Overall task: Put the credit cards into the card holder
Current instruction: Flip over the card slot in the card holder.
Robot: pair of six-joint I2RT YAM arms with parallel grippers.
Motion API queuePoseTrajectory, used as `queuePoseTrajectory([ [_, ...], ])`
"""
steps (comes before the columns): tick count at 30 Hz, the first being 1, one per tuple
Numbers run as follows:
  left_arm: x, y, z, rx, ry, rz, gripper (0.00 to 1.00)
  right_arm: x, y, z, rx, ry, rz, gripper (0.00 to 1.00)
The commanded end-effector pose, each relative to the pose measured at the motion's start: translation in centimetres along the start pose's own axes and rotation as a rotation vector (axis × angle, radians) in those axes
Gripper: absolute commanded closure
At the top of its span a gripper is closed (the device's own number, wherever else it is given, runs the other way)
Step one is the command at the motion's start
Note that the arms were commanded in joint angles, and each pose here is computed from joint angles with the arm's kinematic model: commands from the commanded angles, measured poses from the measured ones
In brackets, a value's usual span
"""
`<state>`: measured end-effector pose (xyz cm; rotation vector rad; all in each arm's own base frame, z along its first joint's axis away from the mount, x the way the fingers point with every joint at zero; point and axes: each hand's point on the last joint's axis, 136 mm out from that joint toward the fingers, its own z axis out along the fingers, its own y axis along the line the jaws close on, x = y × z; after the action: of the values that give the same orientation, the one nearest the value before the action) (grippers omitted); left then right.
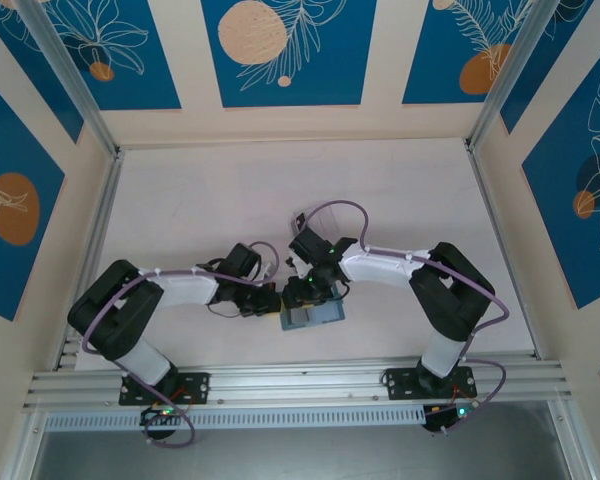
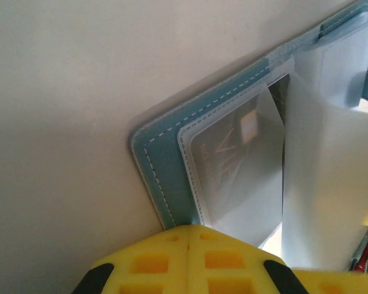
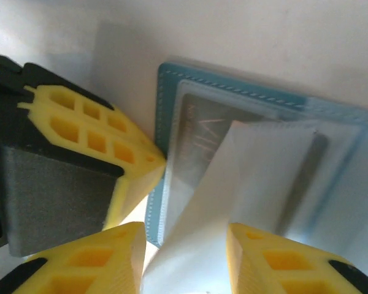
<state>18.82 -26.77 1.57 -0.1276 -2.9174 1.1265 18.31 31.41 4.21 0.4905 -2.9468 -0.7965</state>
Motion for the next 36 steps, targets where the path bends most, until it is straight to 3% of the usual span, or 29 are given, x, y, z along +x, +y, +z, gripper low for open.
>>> queuePoseTrajectory([
  [1, 1.6, 3.9, 1.3, -0.112, 0.027, -0.081, 0.96, 0.3, 2.3, -0.3, -0.114, 0.003, -0.006, 0.54],
  [10, 1.1, 3.1, 0.2, -0.053, -0.001, -0.112, 0.96, -0.6, 2.2, 0.5, -0.129, -0.005, -0.002, 0.50],
  [26, -1.1, 0.4, -4.8, 0.118, -0.103, -0.149, 0.90, -2.3, 2.1, -3.7, -0.144, -0.087, -0.048, 0.48],
  [36, -6.0, -1.6, -8.4, 0.144, -0.233, -0.138, 0.89, -7.8, -2.6, -9.7, 0.079, -0.267, -0.011, 0.51],
])
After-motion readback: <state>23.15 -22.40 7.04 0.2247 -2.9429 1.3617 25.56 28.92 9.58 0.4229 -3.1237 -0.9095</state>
